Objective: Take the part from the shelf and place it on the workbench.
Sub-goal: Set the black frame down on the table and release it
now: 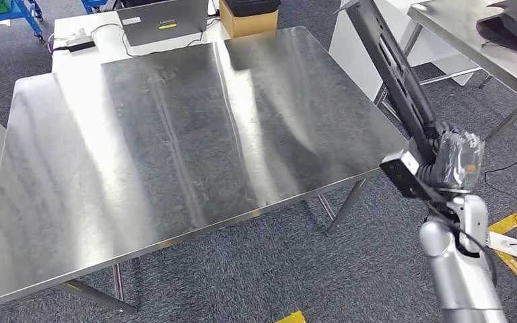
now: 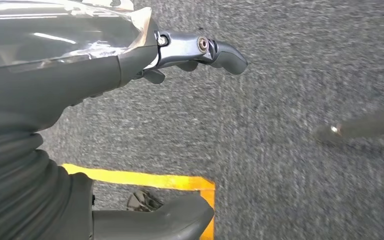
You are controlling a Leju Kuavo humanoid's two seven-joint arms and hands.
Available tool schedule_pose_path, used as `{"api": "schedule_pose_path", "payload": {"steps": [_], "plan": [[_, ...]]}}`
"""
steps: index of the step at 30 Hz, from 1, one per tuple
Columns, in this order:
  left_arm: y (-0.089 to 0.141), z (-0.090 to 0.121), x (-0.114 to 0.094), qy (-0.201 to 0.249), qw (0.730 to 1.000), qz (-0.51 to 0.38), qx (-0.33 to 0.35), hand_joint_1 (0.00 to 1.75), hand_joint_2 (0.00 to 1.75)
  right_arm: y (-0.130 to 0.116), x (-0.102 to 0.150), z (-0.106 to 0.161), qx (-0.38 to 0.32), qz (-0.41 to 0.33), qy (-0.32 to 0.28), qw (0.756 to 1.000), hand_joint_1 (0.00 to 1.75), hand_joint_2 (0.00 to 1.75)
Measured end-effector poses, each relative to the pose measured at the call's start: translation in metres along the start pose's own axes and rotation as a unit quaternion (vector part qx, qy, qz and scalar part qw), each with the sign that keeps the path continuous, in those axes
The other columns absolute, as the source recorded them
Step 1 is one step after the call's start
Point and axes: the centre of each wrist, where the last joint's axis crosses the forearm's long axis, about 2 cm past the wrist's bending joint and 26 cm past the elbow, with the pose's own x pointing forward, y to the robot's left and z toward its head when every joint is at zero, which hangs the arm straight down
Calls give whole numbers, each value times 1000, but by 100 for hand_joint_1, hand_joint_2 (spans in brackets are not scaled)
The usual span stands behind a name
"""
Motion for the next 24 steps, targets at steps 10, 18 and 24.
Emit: {"api": "schedule_pose_path", "payload": {"steps": [10,18,24], "plan": [[-3,-3,6,-5,1000,-8,-8,0,175,-18,-1,-144,35,248,2,968,175,175],[-6,-4,9,-8,1000,-8,-12,0,175,29,53,-174,98,317,-56,941,175,175],[-7,-4,10,-9,1000,-11,-14,0,175,64,94,-158,114,286,-111,945,175,175]]}}
